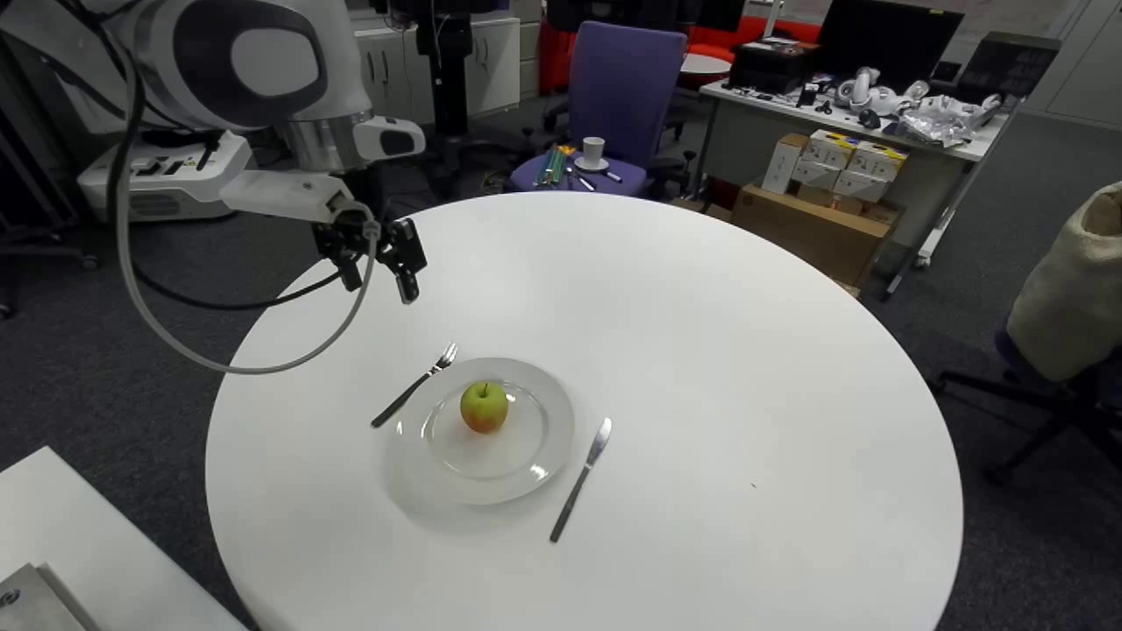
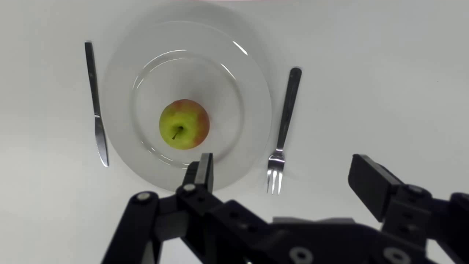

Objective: Pick up the red apple and put on the white plate

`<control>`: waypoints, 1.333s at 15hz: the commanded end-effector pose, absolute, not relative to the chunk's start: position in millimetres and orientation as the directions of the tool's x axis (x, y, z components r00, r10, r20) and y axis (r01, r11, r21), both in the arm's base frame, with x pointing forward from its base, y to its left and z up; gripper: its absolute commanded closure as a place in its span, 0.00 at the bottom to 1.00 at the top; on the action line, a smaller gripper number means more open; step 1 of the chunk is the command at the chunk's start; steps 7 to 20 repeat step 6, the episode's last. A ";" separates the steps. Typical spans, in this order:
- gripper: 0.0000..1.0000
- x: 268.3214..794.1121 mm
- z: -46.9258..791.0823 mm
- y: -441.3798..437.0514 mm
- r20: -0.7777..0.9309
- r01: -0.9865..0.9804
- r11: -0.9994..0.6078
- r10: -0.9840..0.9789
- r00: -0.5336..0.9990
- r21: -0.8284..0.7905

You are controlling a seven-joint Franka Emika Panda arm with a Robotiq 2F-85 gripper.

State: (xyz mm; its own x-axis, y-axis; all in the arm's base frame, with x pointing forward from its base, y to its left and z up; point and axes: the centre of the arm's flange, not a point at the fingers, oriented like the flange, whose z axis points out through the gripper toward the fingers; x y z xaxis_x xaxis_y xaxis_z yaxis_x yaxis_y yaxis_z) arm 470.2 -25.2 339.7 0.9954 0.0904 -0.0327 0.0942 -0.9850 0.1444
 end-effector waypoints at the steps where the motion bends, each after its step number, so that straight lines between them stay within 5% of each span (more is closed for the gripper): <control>1: 0.00 466.2 341.2 -18.8 -0.030 0.106 -0.984 0.103 0.994 0.144; 20: 0.00 458.3 342.9 -10.0 -0.028 0.123 -0.982 0.120 0.992 0.144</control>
